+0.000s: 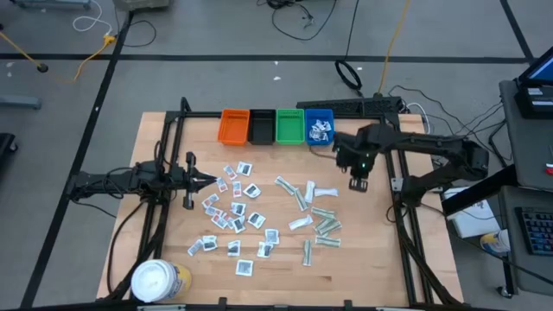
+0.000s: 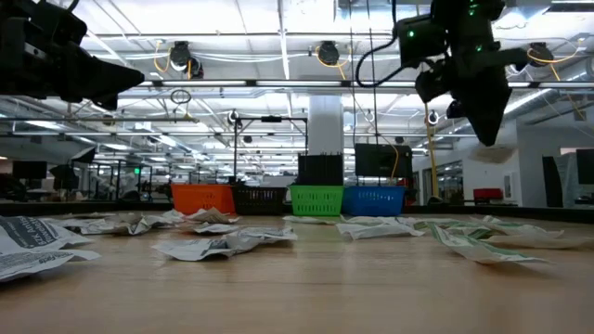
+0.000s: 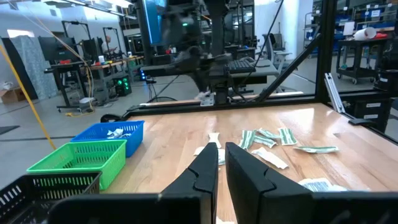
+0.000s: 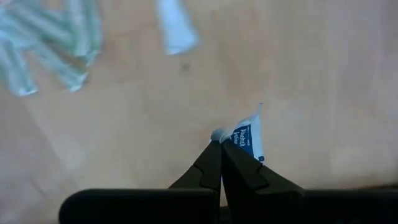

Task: Pick & Place First Aid Supplies
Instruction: Put the blue packet into the blue bin

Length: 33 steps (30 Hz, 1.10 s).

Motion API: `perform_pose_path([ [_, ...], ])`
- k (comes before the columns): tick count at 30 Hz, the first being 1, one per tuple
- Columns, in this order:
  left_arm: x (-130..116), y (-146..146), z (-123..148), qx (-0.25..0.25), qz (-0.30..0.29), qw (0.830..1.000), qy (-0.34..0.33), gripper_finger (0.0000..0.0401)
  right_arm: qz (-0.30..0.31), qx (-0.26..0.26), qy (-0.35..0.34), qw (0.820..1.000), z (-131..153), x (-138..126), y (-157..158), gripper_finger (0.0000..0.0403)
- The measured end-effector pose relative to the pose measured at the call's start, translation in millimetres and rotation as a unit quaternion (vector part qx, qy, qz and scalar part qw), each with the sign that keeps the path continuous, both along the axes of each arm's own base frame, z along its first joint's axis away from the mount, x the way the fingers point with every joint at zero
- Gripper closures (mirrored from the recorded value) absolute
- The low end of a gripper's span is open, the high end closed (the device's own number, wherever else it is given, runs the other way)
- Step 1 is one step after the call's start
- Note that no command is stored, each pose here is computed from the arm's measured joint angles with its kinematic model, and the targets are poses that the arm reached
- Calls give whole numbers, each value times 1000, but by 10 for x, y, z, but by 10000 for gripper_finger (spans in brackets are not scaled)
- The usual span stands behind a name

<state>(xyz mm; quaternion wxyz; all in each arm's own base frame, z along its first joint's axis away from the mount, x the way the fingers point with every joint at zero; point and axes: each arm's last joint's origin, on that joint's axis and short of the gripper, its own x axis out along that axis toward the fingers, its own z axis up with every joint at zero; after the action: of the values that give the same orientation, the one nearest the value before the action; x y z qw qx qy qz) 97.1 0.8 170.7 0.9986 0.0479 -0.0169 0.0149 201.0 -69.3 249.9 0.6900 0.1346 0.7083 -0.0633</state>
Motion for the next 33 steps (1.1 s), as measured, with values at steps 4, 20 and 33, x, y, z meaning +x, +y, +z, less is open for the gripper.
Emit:
perform_pose_path([
  [4,0,0,1,0,0,1000,0,364,-47,-9,3,999,0,-80,-200,403],
  [20,0,0,0,0,0,1000,0,364,-147,-7,3,989,-65,-124,-686,403],
  [33,0,0,1,0,0,1000,0,364,-174,-26,-31,984,122,650,-1555,403],
])
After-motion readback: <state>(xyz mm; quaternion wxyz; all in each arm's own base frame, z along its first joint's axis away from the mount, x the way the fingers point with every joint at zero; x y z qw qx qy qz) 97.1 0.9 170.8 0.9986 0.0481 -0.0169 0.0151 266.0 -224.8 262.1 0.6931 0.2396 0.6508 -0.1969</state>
